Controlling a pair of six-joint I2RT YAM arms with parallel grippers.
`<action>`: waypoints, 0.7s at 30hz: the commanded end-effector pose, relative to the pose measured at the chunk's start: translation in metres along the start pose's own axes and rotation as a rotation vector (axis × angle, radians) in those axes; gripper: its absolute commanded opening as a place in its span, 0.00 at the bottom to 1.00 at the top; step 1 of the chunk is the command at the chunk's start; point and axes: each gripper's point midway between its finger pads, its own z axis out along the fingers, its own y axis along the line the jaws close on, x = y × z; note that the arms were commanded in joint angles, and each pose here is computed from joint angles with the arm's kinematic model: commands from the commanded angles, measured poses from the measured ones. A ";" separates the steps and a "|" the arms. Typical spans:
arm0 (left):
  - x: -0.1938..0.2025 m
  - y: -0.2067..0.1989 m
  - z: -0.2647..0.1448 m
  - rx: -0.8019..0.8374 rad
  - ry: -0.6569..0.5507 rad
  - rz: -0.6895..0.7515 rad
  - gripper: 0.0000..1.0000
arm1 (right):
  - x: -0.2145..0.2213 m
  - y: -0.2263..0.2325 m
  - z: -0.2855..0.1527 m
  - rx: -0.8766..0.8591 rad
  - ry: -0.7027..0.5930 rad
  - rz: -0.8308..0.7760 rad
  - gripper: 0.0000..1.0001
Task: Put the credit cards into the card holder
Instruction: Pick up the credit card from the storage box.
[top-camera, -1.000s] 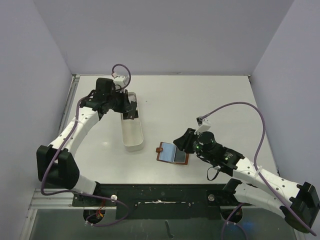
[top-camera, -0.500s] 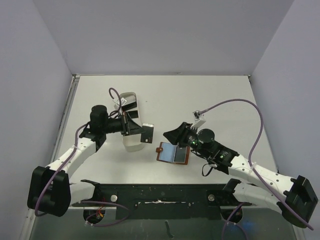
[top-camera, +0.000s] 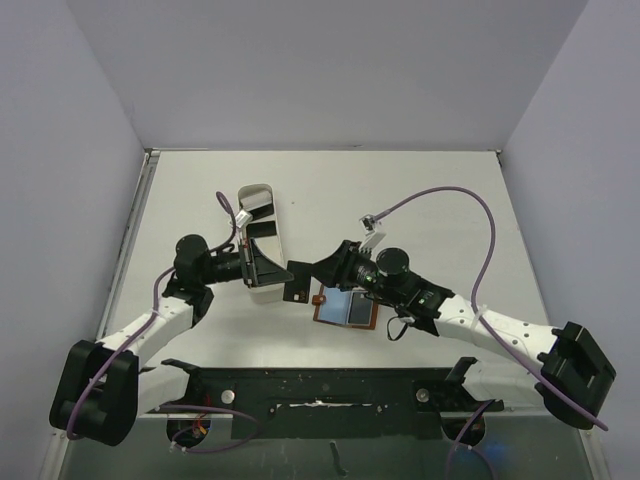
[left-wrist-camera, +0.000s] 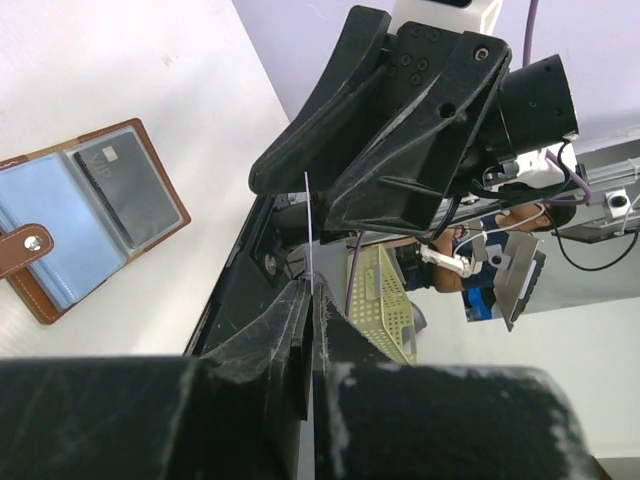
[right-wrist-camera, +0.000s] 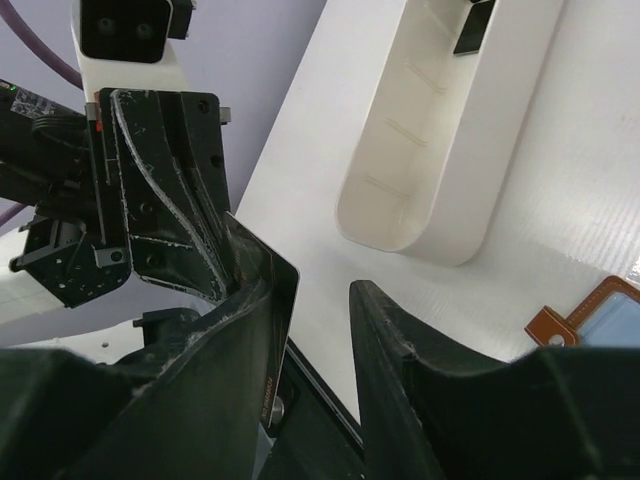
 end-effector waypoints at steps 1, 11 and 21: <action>-0.002 -0.026 -0.001 0.096 0.005 0.083 0.00 | -0.021 0.041 0.000 -0.138 -0.051 -0.026 0.32; -0.002 -0.001 0.002 0.004 -0.004 0.036 0.22 | -0.011 0.040 -0.008 -0.195 -0.050 -0.028 0.00; 0.002 0.040 0.010 -0.240 0.008 0.104 0.39 | 0.001 -0.035 -0.029 0.096 -0.033 -0.041 0.00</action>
